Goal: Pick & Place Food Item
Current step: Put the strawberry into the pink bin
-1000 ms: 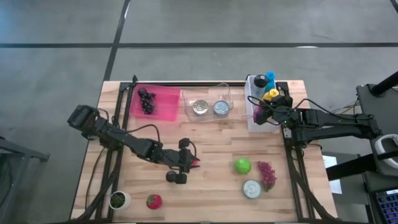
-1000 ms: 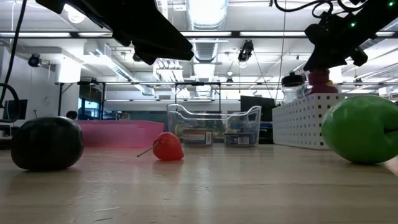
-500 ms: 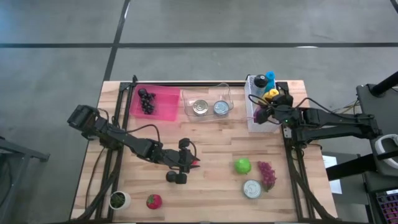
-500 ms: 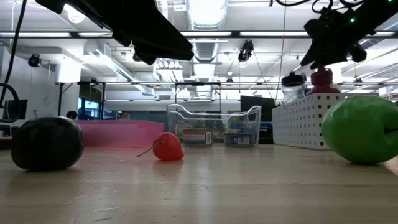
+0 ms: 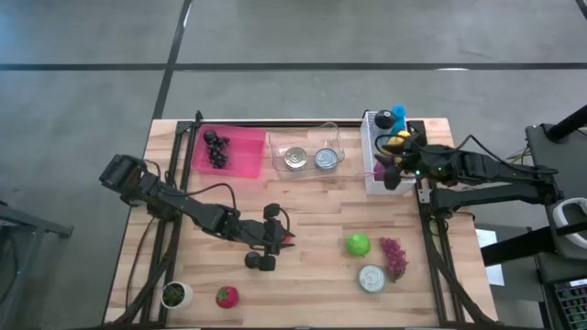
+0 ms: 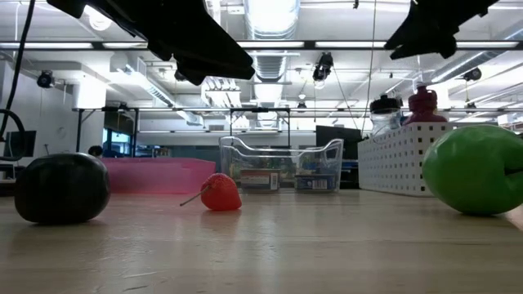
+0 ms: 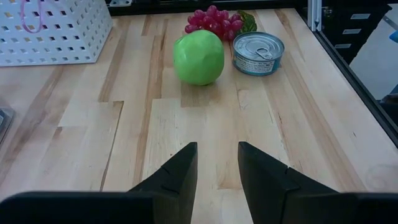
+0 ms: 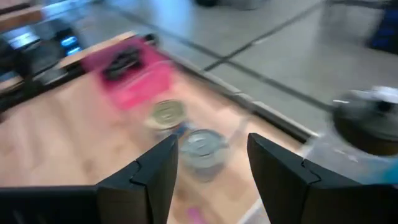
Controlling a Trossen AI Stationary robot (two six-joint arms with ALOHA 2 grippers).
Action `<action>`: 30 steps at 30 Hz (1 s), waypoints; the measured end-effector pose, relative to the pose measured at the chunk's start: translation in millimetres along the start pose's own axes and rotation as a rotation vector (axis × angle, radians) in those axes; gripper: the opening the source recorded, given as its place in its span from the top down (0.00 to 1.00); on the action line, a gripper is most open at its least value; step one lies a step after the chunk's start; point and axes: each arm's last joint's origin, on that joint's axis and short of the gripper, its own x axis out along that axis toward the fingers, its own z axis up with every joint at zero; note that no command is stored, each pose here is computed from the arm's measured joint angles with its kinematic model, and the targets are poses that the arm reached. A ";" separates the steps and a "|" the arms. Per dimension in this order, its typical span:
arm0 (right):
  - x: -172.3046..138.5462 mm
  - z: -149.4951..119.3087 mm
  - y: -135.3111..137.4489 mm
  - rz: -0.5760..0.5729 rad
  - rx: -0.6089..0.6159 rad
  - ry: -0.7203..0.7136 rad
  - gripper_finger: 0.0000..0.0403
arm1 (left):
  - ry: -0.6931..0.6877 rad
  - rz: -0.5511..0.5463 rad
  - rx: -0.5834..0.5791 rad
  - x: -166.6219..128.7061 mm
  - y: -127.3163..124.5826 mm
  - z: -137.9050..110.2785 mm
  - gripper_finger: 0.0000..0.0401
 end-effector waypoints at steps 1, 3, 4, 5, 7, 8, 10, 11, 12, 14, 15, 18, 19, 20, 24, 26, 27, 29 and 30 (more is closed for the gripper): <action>0.2 -0.1 1.9 0.033 -0.017 0.009 0.55 | 0.000 0.000 0.000 0.0 0.0 0.0 0.70; 1.1 -2.5 5.1 0.071 -0.046 0.030 0.57 | 0.000 0.000 -0.001 0.0 0.0 0.0 0.70; 1.3 -3.5 6.9 0.082 -0.061 0.035 0.59 | 0.000 0.000 -0.003 0.0 0.0 0.0 0.70; 1.5 -4.8 8.9 0.094 -0.076 0.040 0.60 | 0.000 0.000 -0.005 0.0 0.0 0.0 0.70; 3.0 -7.4 13.7 0.116 -0.101 0.051 0.64 | 0.000 -0.001 -0.020 0.0 -0.1 0.0 0.70; 3.1 -7.8 16.5 0.132 -0.112 0.049 0.66 | 0.000 -0.001 -0.032 0.0 -0.1 -0.1 0.70; 2.9 -8.0 22.8 0.171 -0.139 0.036 0.70 | 0.000 -0.001 -0.033 0.0 -0.1 0.0 0.70; 2.5 -7.8 26.5 0.193 -0.155 0.026 0.72 | 0.000 0.000 -0.033 0.0 -0.1 0.0 0.70; 2.2 -7.7 30.3 0.216 -0.169 0.016 0.74 | 0.001 0.000 -0.033 0.0 0.0 -0.1 0.70; 2.1 -9.2 38.1 0.258 -0.202 0.005 0.78 | 0.001 0.000 -0.044 0.0 0.0 -0.1 0.70; 1.6 -9.5 42.6 0.283 -0.218 -0.005 0.80 | 0.002 0.000 -0.061 0.0 0.0 -0.2 0.70; 0.8 -13.7 54.8 0.342 -0.275 -0.007 0.85 | 0.006 0.000 -0.092 0.0 0.1 -0.6 0.70; 0.5 -15.6 59.1 0.361 -0.290 -0.003 0.86 | 0.008 0.001 -0.096 0.0 0.1 -0.8 0.70; 0.4 -18.1 63.1 0.377 -0.314 0.007 0.88 | 0.009 0.001 -0.100 0.0 0.1 -0.8 0.70; -1.7 -27.2 78.4 0.442 -0.391 0.028 0.94 | 0.027 0.004 -0.095 0.0 0.4 -2.7 0.70; -2.9 -30.3 85.1 0.471 -0.408 0.030 0.96 | 0.038 0.006 -0.092 -0.1 0.6 -3.7 0.70; -3.5 -31.7 87.9 0.483 -0.414 0.029 0.97 | 0.040 0.007 -0.091 -0.1 0.6 -3.9 0.70; -4.5 -34.9 93.2 0.506 -0.427 0.031 0.98 | 0.046 0.008 -0.090 -0.2 0.7 -4.3 0.70; -5.0 -36.3 95.6 0.516 -0.435 0.032 0.98 | 0.050 0.009 -0.089 -0.2 0.7 -4.6 0.70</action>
